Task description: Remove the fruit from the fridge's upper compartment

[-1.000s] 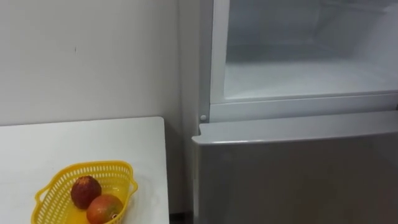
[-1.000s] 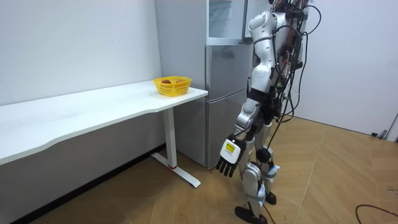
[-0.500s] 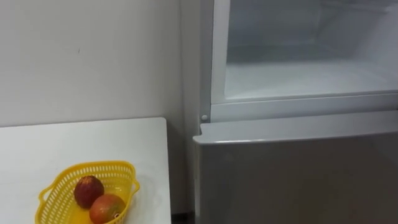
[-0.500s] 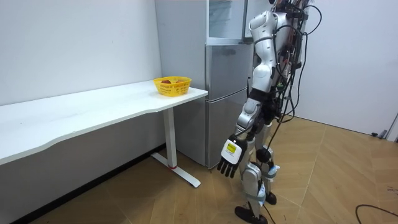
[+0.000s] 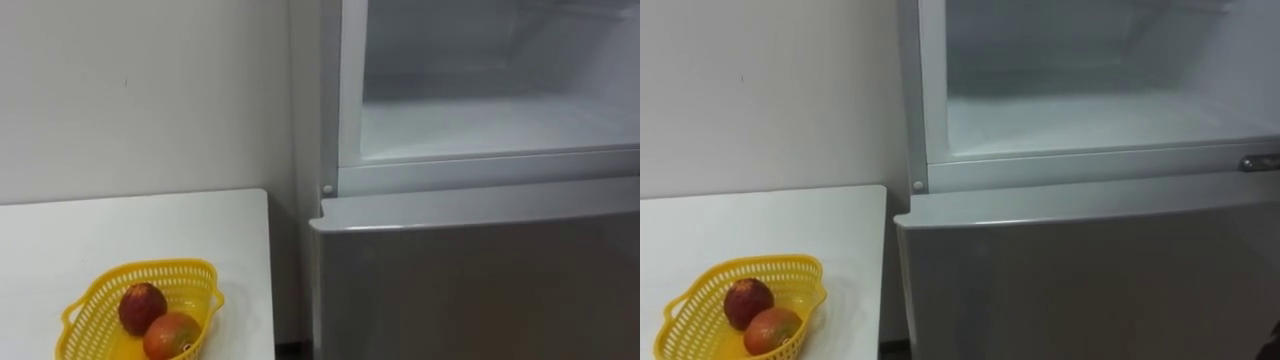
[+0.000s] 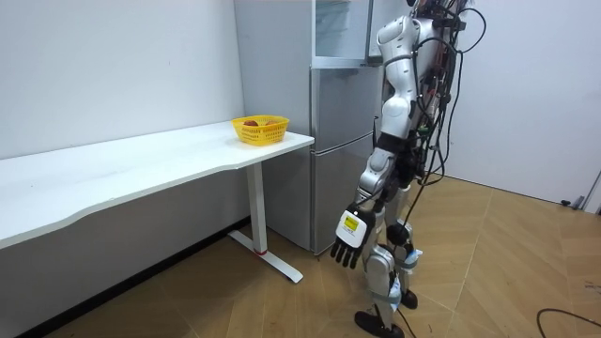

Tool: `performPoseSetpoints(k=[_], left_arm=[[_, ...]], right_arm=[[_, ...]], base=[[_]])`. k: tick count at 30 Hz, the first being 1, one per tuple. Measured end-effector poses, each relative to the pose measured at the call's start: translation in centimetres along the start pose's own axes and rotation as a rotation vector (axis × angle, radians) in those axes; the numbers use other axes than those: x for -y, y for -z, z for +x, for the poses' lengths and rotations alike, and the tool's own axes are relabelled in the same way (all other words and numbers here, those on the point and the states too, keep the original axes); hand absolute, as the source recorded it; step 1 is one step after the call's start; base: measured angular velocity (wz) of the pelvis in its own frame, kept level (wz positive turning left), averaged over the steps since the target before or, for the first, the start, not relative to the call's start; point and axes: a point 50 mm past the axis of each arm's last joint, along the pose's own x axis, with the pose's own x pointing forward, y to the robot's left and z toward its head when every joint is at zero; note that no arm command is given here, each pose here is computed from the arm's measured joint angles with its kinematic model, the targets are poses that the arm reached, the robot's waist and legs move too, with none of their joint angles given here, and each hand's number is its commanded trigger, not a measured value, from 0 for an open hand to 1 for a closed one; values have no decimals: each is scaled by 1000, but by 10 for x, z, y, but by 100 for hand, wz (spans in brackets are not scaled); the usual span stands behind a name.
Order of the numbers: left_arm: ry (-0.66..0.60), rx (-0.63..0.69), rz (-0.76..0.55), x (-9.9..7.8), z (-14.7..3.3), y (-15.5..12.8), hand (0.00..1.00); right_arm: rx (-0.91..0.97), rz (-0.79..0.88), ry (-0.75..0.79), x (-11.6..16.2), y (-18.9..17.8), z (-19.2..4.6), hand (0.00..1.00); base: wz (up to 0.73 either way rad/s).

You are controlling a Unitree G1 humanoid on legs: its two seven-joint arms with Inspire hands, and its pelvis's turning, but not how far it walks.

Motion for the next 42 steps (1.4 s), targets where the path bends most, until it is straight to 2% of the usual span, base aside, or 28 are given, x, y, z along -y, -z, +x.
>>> performPoseSetpoints(k=[8, 18, 25, 42], left_arm=[[16, -19, 2, 3, 0, 4, 0], [45, -32, 21, 6, 1, 5, 0], [87, -65, 108, 15, 2, 5, 0], [120, -94, 123, 20, 2, 9, 0]], right_arm=[[7, -113, -134, -19, 6, -5, 0], [-85, -256, -353, -38, 35, -21, 0], [-132, -391, -476, -40, 57, -33, 0], [-161, -398, -486, -26, 66, -34, 0]], base=[[-1], [6], [3], [1]])
